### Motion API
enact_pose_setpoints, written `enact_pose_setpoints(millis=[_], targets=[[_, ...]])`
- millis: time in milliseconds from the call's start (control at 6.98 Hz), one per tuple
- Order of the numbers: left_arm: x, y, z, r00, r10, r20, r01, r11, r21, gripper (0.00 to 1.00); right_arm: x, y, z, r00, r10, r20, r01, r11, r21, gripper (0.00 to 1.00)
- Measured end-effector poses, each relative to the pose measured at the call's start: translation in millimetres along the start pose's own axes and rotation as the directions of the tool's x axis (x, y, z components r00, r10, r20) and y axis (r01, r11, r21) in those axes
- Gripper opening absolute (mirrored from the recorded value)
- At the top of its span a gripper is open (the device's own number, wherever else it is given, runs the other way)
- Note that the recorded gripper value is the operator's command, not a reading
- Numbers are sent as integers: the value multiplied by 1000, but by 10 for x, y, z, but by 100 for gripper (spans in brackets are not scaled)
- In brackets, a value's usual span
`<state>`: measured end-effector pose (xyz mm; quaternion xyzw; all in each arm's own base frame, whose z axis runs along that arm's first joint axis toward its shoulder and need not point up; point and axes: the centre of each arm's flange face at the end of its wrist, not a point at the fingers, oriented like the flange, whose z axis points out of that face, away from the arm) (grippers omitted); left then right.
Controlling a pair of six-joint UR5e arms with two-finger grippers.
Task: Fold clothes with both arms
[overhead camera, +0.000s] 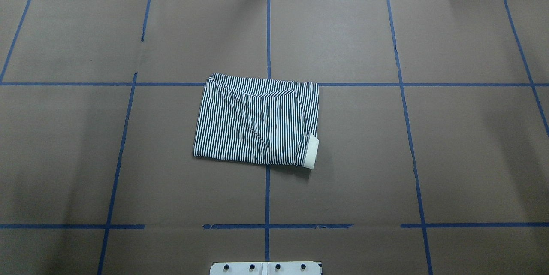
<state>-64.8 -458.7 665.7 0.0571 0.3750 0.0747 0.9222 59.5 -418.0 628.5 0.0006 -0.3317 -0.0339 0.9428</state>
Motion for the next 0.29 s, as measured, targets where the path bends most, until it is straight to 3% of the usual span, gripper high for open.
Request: enact_pose_setpoints(millis=[286], targets=[[-11,14,8,1000,-3,0,3,1000,-2,100,23,11,29,1000,4,0,-4,1000,-6,100]])
